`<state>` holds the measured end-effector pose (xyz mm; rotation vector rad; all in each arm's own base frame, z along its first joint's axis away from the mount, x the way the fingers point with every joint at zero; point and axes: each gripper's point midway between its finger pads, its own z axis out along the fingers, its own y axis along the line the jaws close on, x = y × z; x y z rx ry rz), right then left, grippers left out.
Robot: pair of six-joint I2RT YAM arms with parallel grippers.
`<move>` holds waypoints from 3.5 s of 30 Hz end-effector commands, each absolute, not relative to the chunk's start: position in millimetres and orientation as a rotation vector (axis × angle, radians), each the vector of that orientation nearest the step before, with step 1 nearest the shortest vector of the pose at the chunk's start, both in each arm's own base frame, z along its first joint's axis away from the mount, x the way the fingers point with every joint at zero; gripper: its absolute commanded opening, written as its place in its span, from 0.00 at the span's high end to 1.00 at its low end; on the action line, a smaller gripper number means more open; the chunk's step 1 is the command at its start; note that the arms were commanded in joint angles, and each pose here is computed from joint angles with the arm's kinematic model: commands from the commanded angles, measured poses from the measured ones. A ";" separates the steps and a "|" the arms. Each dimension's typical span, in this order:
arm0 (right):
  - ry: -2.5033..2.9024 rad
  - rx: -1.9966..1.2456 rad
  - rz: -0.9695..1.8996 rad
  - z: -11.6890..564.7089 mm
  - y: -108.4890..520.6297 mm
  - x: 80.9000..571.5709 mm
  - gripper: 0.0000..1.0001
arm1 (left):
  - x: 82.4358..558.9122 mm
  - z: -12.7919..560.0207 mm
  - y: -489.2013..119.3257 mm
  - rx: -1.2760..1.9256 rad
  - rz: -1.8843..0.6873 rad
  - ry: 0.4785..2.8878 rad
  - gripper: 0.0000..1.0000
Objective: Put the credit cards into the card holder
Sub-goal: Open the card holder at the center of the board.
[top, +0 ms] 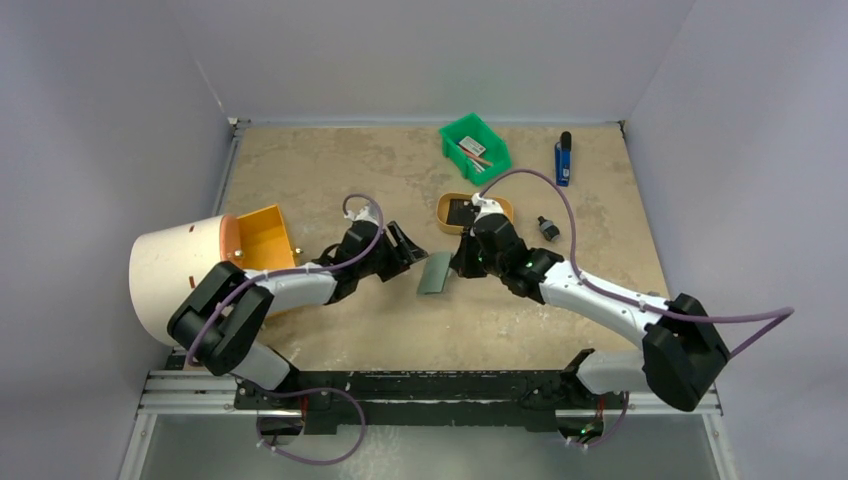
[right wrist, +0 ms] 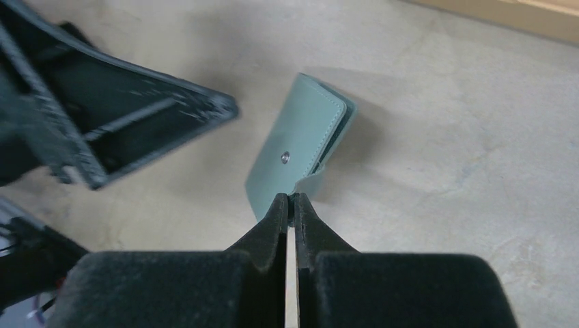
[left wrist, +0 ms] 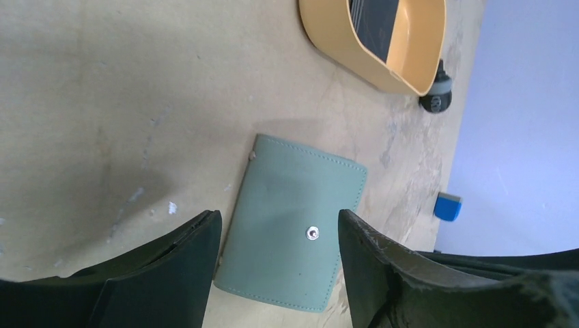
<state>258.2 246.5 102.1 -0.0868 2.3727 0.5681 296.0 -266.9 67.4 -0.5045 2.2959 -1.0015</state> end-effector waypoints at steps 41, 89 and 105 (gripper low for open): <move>2.531 0.088 0.243 33.7 180.3 233.0 1.00 | 313.0 107.4 -260.8 -0.379 -0.859 2.197 0.48; 2.491 -0.064 0.715 66.7 264.6 247.9 0.78 | 291.3 100.8 -321.8 -0.233 -1.092 2.243 0.55; 2.674 0.000 0.439 -23.0 211.8 218.9 0.81 | 293.5 98.5 -281.3 -0.253 -0.830 2.256 0.43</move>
